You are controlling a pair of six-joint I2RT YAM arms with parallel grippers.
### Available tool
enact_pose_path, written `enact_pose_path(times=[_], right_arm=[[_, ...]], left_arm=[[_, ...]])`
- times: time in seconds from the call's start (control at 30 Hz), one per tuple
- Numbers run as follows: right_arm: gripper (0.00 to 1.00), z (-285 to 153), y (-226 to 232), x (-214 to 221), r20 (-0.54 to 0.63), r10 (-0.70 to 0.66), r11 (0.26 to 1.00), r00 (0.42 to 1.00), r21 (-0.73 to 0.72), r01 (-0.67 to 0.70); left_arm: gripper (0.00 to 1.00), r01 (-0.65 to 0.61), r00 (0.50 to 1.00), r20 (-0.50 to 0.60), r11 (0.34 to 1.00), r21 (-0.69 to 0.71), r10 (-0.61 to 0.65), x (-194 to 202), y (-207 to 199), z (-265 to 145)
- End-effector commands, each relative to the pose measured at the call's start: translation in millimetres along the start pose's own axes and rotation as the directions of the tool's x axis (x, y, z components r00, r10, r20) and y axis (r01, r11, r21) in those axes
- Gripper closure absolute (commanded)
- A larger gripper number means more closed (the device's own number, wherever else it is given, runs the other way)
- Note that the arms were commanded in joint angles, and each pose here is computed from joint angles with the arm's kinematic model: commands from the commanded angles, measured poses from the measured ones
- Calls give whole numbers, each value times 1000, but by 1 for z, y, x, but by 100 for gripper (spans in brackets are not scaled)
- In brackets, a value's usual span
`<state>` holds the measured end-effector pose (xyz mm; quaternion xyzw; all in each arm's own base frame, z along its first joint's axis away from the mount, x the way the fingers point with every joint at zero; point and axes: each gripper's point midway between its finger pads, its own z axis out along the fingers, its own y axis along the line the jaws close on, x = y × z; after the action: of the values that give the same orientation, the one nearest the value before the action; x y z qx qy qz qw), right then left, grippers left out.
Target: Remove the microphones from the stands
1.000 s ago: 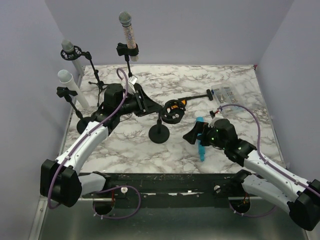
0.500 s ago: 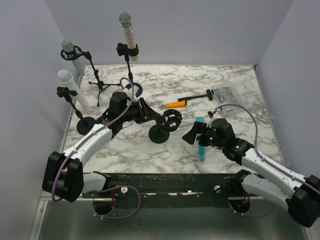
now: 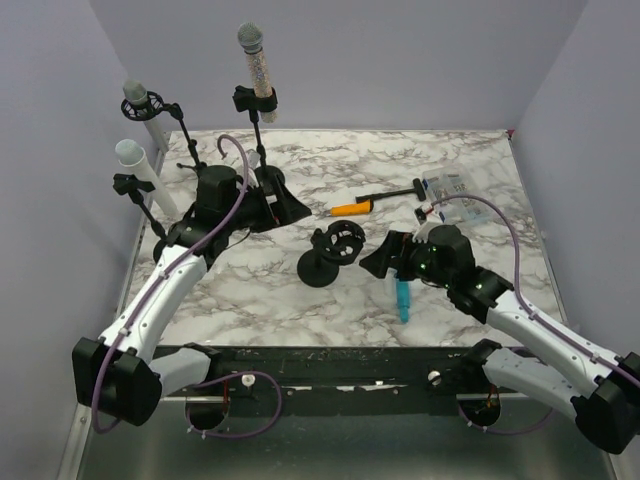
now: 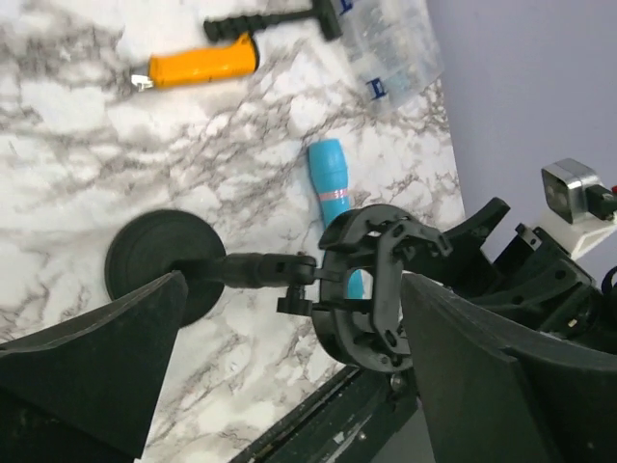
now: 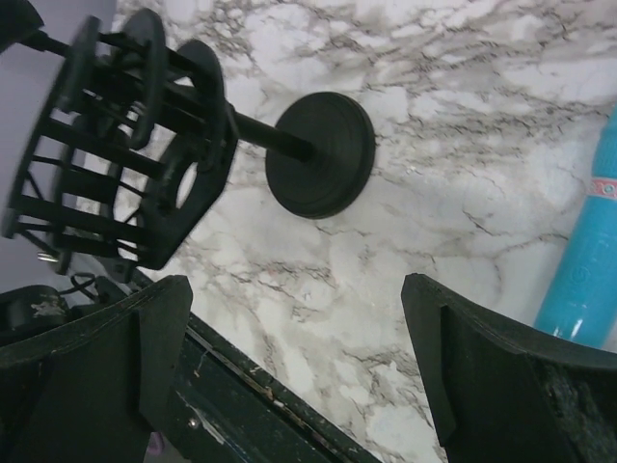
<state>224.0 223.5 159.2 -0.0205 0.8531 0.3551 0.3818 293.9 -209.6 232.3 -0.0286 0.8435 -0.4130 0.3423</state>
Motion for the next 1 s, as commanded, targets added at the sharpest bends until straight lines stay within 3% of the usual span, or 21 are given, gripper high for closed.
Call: enact_pose_path(times=[0.0,0.2,0.33,0.43,0.53,0.67,0.77,0.97], right_arm=[[0,-3,25,-15,7,-42,996,999,-83,43],[0,-2,51,-9,92,-94,944,991,-307,118],[1,2,56,-10,91,0,938,996,-344,31],[4,1,52,-26,144,144,945,979,-314,-93],[17,2,54,-38,161,242,934,957,-306,-185],[25,15,51,-42,126,307,929,943,-255,-268],[41,29,55,-36,62,323,921,944,-249,-298],[57,47,59,-20,-44,381,887,924,-264,-379]], left_arm=[[1,-138,988,67,990,19,136,-29,-27,-34],[1,-291,950,154,950,111,273,-52,-66,-60],[2,-365,915,221,925,103,337,-64,-78,-73],[2,-383,901,262,918,103,346,-62,-76,-77],[2,-334,920,261,933,132,293,-63,-83,-80],[1,-333,924,271,919,213,271,-74,-109,-85],[1,-348,913,289,918,190,286,-87,-116,-88],[1,-397,889,303,908,134,344,-88,-105,-87]])
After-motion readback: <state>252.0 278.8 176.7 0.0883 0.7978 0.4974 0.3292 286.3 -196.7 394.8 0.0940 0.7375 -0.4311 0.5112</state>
